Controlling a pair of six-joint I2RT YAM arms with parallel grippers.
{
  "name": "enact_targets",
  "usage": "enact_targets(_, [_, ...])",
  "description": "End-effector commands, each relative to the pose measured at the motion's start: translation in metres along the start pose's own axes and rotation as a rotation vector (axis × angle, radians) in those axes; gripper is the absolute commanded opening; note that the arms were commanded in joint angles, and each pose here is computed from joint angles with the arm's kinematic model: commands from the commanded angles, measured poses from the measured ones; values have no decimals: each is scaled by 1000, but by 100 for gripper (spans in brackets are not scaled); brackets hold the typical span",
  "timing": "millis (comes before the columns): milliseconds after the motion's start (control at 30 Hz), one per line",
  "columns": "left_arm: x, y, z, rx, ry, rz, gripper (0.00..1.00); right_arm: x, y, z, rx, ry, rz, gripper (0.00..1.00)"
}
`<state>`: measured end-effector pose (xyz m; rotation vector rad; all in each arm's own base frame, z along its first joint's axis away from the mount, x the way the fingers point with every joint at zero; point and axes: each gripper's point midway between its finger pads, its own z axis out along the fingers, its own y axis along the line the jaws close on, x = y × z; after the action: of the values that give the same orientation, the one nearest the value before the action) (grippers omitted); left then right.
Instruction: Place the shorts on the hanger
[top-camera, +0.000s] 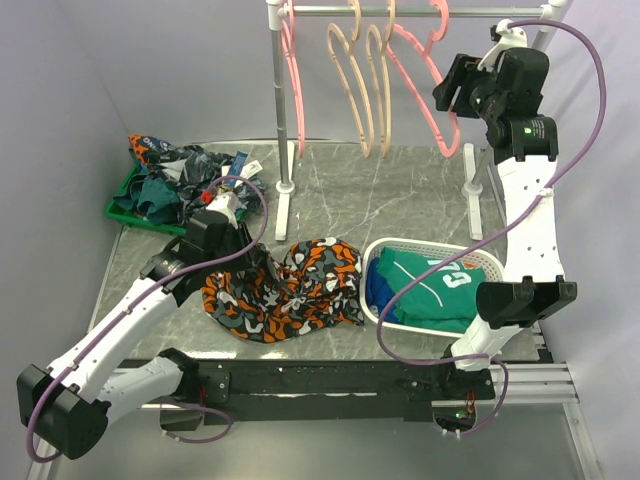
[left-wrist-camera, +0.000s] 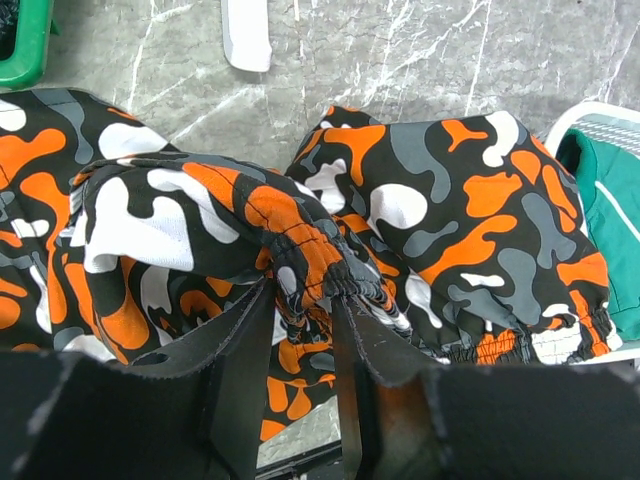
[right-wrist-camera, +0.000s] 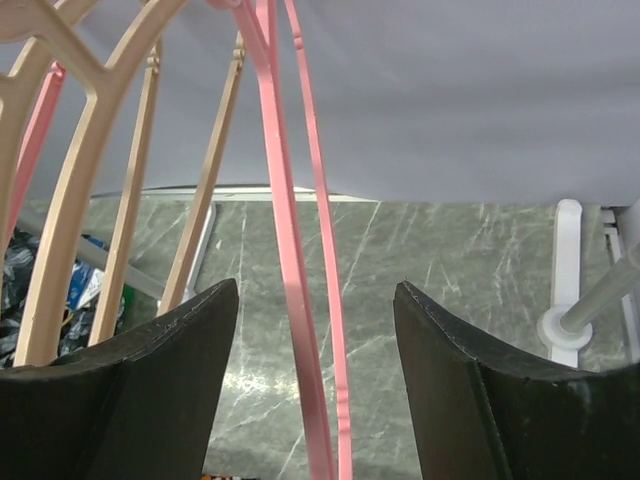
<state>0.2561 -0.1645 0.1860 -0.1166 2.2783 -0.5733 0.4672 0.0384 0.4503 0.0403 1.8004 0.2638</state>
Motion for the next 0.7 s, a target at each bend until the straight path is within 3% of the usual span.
enact_targets(0, [-23,-16,-10,56,-64,17,35,-27,15,-19,-57,-67,-6,70])
enact_targets(233, [-24,-17,-13,60,-69,21,35,0,7,-6,-9,-1,-8,64])
enact_targets(667, [-26,-18,-15,61,-74,26,36,8,12,2,58,39,-59,50])
